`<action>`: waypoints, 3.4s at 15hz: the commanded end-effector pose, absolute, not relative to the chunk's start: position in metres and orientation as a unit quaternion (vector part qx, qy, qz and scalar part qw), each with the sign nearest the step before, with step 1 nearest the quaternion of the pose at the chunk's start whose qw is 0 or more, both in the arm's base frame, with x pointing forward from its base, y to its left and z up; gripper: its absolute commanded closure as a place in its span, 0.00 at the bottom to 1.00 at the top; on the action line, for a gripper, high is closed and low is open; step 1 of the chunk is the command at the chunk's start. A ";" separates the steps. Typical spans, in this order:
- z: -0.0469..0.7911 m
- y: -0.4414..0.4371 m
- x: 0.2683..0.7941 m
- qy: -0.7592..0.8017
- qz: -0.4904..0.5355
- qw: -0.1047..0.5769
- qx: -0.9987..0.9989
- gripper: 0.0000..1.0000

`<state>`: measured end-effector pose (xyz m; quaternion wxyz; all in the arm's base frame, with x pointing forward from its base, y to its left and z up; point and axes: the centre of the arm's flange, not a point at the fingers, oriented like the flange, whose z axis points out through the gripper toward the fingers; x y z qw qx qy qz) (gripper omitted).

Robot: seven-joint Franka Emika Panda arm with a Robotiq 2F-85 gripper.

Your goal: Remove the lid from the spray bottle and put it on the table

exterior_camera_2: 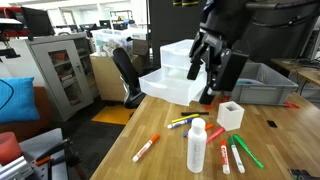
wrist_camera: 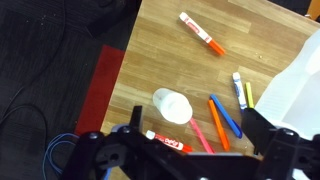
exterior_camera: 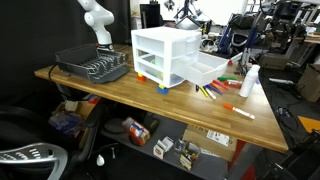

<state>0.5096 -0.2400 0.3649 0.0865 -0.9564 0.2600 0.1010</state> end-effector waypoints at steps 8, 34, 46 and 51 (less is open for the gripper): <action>0.363 -0.252 0.510 0.282 0.094 0.076 -0.952 0.00; 0.318 -0.230 0.526 0.204 0.155 0.122 -0.959 0.00; 0.288 -0.235 0.608 0.233 0.135 0.054 -0.961 0.00; 0.229 -0.228 0.625 0.240 0.133 0.039 -0.961 0.00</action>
